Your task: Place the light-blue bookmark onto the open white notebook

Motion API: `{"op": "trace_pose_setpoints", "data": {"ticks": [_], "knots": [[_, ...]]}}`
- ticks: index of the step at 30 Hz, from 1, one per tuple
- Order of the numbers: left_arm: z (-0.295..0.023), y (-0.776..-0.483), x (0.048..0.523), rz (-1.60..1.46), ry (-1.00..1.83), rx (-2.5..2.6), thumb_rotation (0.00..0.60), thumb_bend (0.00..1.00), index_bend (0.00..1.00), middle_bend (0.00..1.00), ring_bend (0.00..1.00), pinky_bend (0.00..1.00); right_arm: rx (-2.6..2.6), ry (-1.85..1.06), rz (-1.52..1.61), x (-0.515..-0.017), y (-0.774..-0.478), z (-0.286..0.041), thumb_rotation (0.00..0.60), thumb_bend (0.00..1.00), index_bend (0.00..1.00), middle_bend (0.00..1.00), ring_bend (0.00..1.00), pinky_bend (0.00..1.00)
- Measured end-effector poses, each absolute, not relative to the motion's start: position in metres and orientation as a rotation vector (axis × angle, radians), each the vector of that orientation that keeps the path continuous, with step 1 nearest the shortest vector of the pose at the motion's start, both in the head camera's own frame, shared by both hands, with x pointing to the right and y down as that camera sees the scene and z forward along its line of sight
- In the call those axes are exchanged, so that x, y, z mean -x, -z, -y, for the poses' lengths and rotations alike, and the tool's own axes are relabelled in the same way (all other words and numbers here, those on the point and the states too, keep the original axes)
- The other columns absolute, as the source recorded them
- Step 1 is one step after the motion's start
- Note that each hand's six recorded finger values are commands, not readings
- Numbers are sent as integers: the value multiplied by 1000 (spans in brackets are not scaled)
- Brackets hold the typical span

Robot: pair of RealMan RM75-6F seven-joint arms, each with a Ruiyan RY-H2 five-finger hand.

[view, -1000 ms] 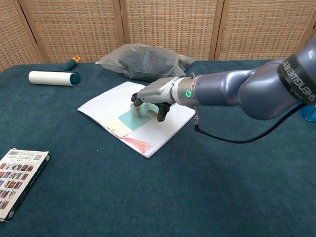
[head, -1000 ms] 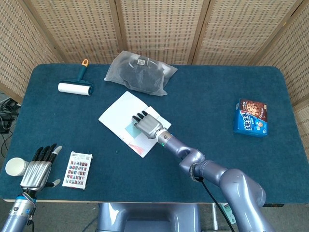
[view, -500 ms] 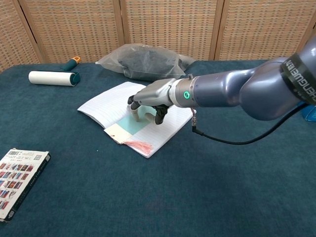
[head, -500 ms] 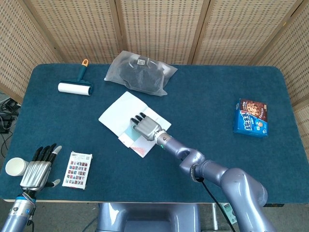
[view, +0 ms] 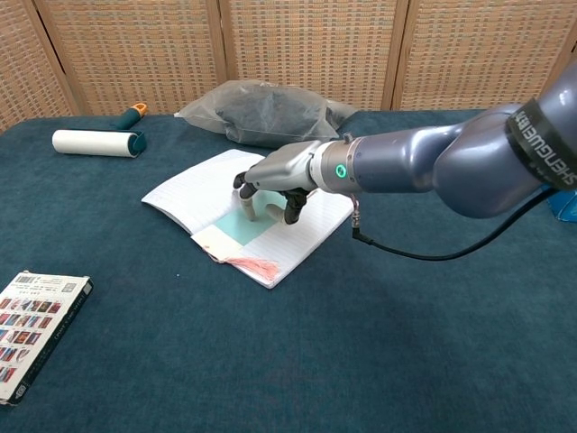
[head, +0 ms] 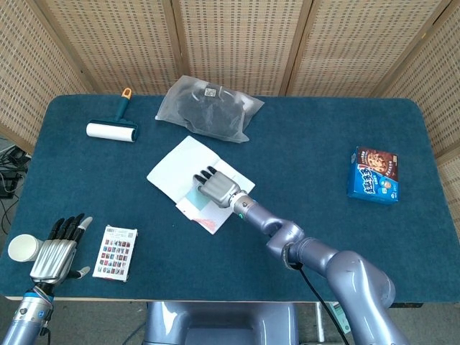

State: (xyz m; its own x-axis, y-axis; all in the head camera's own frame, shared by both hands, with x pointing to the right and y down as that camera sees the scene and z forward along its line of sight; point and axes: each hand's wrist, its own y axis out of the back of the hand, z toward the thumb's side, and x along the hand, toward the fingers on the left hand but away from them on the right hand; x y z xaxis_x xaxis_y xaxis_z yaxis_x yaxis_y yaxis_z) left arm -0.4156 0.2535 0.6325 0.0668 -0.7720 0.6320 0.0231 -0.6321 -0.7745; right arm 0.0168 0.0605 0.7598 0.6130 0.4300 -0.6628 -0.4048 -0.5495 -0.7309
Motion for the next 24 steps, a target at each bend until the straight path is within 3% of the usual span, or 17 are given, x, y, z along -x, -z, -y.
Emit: {"op": "trace_pose_setpoints", "data": {"ticks": [17, 24], "knots": [[-254, -633, 416, -749, 1634, 1725, 600, 0, 0, 0, 0, 0, 1850, -1086, 12, -19, -763, -60, 600, 859, 333, 73, 0, 83], [-254, -632, 415, -746, 1633, 1725, 600, 0, 0, 0, 0, 0, 1829, -1043, 37, -13, -748, -50, 600, 828, 285, 51, 0, 69]]}}
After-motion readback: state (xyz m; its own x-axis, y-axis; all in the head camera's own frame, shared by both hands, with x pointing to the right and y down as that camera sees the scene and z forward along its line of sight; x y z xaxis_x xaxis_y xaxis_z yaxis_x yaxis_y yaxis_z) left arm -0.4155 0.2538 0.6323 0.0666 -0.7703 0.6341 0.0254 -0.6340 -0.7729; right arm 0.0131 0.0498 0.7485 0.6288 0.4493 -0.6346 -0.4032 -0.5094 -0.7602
